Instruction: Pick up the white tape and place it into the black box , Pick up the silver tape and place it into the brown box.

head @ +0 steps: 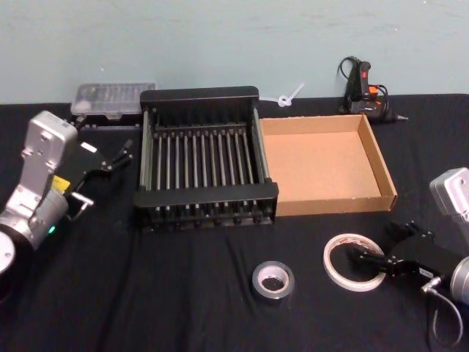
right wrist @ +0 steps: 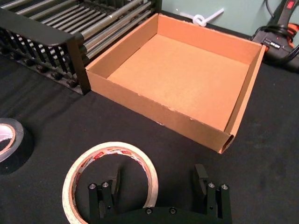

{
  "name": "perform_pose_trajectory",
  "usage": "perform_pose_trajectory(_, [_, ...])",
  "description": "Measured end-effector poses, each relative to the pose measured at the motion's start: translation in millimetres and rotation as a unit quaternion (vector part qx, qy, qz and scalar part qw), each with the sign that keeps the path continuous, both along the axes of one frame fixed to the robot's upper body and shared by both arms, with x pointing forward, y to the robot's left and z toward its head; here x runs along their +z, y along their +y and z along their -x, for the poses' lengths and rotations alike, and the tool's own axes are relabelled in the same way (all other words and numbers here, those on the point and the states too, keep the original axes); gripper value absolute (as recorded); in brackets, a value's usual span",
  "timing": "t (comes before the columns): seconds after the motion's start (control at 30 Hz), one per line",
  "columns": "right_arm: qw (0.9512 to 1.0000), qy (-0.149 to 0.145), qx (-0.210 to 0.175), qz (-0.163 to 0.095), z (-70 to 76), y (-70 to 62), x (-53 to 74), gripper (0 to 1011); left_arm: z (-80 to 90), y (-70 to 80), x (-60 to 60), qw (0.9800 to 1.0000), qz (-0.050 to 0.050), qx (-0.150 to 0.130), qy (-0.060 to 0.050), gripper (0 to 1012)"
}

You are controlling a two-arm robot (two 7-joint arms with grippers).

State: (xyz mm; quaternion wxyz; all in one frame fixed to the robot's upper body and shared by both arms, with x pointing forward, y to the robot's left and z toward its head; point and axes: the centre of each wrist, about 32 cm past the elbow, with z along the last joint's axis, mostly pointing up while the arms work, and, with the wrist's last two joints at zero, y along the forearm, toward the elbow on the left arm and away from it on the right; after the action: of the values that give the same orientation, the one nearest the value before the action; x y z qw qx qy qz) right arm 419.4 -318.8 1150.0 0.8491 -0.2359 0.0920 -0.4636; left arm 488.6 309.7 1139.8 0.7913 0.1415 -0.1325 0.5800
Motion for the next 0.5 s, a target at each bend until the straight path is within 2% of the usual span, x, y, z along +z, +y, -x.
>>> perform_pose_trajectory(0.5, [0.9999, 0.014, 0.0, -0.001, -2.8, 0.0, -4.1, 1002, 0.0, 0.0, 0.0, 1.0, 0.0, 0.0, 0.0, 1001])
